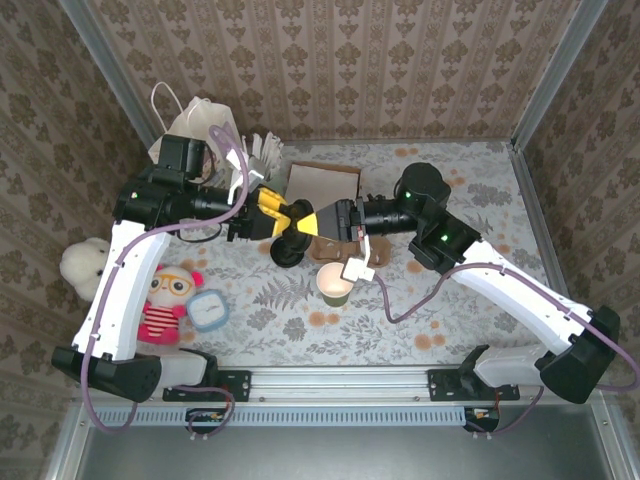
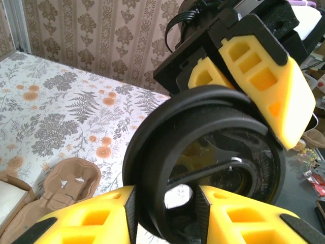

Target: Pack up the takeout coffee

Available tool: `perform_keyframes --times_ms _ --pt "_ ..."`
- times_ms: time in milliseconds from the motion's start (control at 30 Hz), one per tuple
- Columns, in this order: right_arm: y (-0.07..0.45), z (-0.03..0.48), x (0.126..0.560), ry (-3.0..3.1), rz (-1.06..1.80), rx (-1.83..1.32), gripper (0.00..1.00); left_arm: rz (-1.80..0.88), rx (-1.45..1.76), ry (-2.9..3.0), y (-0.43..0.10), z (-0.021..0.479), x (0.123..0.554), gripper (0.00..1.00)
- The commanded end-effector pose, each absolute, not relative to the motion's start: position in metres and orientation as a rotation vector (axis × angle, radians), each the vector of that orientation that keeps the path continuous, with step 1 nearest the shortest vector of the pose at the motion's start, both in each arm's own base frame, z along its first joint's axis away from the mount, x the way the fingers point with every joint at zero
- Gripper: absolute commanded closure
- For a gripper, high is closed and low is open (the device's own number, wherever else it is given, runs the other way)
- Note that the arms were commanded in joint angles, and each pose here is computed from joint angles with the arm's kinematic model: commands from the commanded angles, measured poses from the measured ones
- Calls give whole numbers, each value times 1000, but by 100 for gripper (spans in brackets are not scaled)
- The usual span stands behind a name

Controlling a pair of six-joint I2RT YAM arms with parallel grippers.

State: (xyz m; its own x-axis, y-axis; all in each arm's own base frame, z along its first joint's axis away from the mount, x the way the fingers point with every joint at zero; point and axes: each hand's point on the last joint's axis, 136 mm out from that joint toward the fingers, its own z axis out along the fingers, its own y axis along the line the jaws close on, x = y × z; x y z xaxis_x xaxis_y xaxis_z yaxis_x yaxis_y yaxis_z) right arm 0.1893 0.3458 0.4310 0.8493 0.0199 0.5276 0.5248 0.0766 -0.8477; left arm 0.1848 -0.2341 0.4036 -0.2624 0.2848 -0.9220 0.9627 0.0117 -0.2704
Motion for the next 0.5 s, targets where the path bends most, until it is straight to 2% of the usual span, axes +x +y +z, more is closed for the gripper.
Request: perform_keyframes --times_ms 0,267,400,467 --pt "347 438 174 -507 -330 -1440 100 -1298 1338 1550 -236 414 177 65" --pt "347 443 168 -517 -334 -1421 100 -1332 1342 1533 -237 413 178 77" --pt "347 444 167 -522 -337 -1414 100 -1388 1345 1507 -239 414 173 79" --pt "348 443 168 -521 -340 -1413 100 -1392 1347 1503 -239 413 171 86"
